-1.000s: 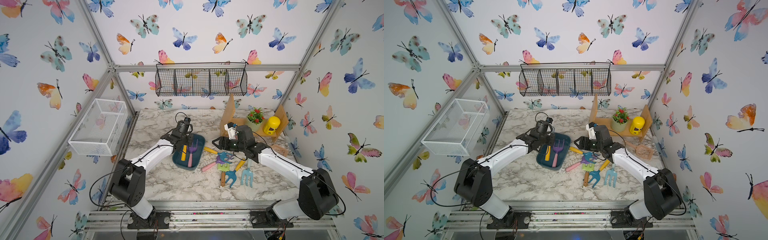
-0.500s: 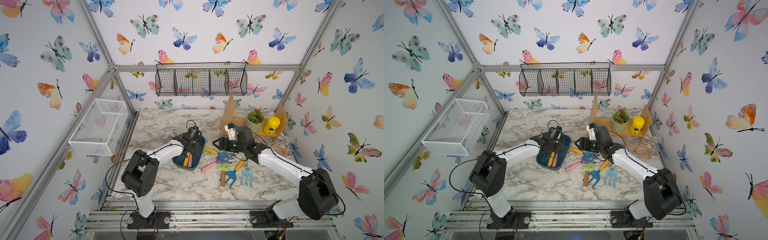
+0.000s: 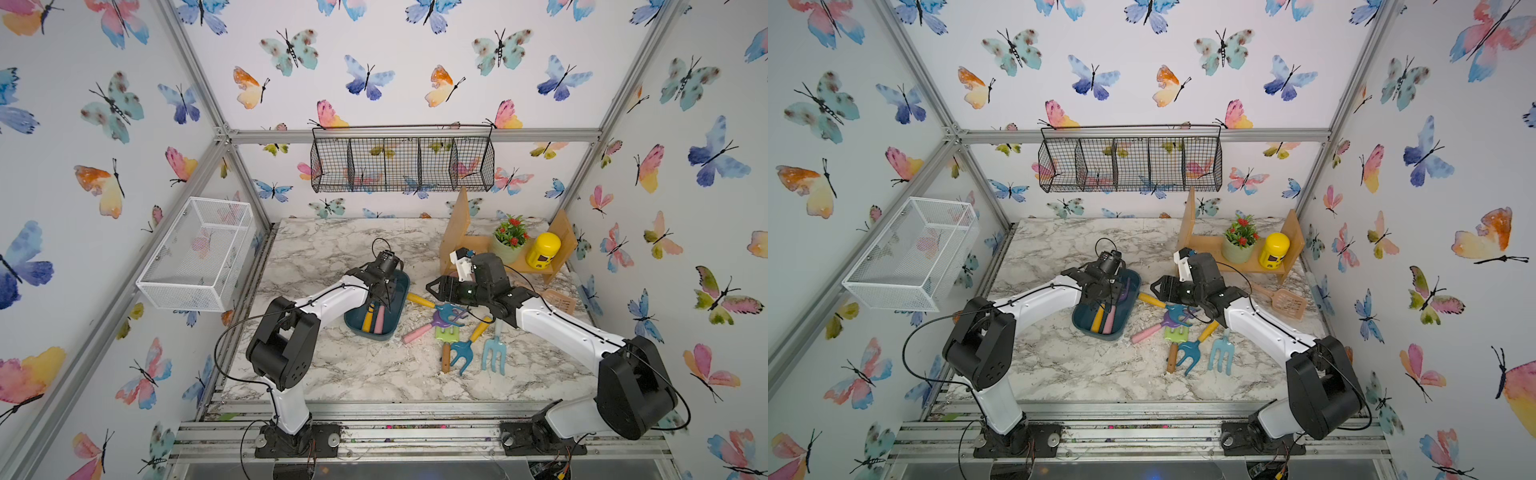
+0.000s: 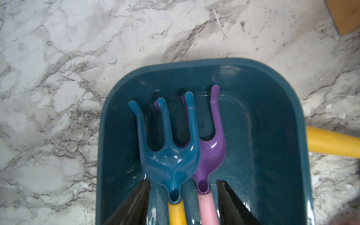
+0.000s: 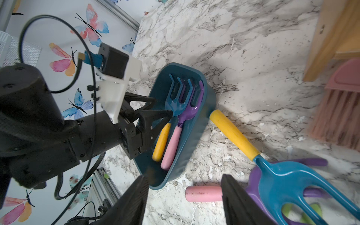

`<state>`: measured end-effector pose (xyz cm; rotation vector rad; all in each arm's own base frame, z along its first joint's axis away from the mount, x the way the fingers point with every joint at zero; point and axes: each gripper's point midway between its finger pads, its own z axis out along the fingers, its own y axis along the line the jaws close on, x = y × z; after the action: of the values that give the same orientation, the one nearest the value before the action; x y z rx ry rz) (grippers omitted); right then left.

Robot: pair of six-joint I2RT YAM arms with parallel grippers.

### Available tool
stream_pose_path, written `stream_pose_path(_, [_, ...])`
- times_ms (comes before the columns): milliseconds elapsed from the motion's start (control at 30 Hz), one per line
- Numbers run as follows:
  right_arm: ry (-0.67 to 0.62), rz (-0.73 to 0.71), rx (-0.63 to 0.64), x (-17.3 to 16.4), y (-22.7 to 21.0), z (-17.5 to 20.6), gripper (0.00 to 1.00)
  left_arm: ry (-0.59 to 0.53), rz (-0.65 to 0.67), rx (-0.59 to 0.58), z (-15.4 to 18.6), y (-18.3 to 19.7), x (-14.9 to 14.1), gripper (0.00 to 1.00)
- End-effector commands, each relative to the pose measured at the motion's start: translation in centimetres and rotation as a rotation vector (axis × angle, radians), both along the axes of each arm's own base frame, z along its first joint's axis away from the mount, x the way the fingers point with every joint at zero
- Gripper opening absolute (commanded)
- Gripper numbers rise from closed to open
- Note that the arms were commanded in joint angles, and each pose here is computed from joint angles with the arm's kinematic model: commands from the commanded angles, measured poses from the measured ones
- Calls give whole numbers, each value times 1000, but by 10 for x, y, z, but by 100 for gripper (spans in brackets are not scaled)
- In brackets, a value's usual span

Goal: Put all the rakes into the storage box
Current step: Place the rake in the storage box.

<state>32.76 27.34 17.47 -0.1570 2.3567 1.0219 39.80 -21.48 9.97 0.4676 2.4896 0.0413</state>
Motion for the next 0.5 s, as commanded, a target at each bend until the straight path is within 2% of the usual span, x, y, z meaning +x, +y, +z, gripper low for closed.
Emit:
stream_pose_path(0, [-17,-32,-29,2,-7,3,64,-53,25,-26,29,-2,7,59])
stream_pose_path(267, [66,-162,-154,9,-39,-28,65,-142,-104,-358,87,-47,-1,61])
stream_pose_path(400, [158,-205,-288,2,-59,-58,65,-151,-103,-394,90,-49,-3,62])
stream_pose_path(467, [209,-291,-368,-2,-81,-73,65,-152,-96,-387,88,-47,-3,63])
